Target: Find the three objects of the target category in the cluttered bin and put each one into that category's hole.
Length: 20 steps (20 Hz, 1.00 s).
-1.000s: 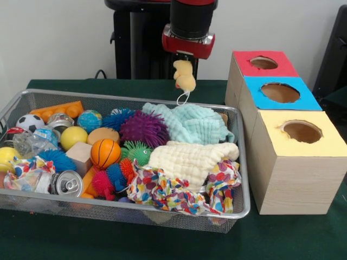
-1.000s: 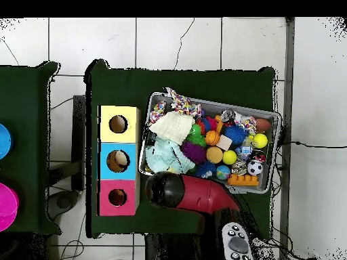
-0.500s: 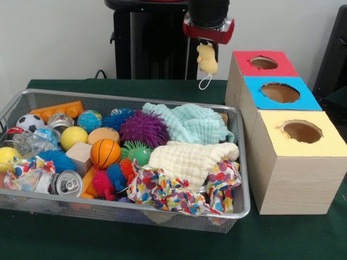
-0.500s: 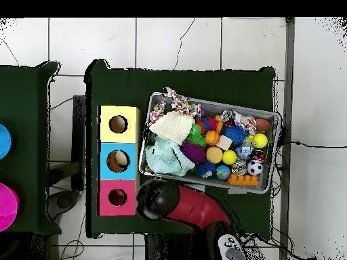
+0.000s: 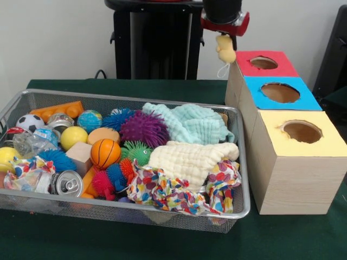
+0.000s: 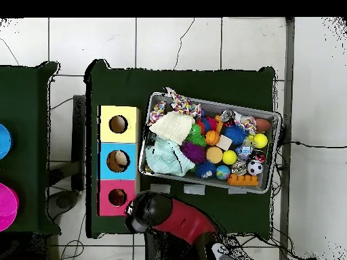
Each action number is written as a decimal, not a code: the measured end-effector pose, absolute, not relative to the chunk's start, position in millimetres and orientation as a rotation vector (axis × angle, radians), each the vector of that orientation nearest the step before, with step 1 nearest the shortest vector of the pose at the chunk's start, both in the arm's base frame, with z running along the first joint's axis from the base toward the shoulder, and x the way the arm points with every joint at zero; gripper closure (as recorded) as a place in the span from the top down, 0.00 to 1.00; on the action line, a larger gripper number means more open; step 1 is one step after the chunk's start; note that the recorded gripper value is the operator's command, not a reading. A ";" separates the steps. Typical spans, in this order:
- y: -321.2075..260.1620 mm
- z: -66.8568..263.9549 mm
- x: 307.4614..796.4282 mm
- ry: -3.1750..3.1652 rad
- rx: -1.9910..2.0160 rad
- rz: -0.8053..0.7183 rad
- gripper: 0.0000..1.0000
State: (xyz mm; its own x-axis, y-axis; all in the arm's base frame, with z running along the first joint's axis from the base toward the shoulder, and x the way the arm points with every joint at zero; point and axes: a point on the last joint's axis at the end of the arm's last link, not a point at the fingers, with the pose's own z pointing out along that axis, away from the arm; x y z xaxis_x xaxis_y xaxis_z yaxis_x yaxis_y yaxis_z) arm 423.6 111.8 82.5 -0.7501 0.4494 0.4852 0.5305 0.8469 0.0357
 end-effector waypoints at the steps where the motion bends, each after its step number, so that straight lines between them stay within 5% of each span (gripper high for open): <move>1: 119.1 83.3 413.9 -2.521 -0.732 -0.249 0.00; 20: 193.1 94.7 374.7 -2.403 -0.741 -0.349 0.00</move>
